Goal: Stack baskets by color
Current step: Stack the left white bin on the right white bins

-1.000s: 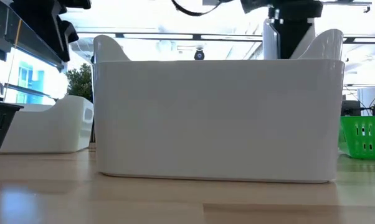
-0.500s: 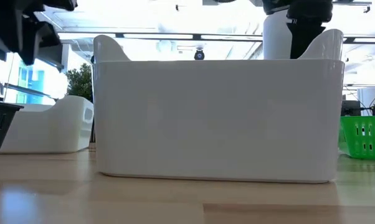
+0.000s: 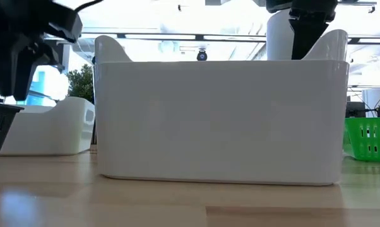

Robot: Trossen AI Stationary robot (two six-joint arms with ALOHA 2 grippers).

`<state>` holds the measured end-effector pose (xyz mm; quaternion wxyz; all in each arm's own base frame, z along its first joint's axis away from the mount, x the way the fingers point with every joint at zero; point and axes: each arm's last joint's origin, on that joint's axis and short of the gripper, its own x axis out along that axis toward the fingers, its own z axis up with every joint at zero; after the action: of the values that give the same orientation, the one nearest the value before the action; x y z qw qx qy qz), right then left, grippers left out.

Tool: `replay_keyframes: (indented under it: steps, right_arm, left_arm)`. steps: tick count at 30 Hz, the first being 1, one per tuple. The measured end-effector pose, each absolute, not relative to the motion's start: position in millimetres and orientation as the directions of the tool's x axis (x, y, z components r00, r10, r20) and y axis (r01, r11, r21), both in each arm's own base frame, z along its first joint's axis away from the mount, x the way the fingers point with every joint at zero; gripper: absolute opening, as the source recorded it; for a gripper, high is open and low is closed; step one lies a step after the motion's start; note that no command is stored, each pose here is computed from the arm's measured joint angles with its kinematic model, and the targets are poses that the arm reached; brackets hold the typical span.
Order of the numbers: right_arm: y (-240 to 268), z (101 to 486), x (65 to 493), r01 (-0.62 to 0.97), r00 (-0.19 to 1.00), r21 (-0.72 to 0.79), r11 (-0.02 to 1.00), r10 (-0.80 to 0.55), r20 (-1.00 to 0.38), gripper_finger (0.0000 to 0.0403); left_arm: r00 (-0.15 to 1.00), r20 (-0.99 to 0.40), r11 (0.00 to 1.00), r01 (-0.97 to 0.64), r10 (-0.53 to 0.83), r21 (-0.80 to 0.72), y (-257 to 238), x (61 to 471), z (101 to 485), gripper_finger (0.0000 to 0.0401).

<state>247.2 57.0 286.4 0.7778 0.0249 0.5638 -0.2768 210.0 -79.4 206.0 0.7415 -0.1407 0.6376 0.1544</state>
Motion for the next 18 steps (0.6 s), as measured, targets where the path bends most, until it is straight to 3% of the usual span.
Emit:
replay_keyframes:
  steps: [18]
  right_arm:
    - [57,286,248,0.453,0.214,-0.271,0.849,-0.399,-0.892,0.0124]
  left_arm:
    - [-0.001,-0.988,0.9,-0.411,0.157,0.143,-83,224,170,0.014]
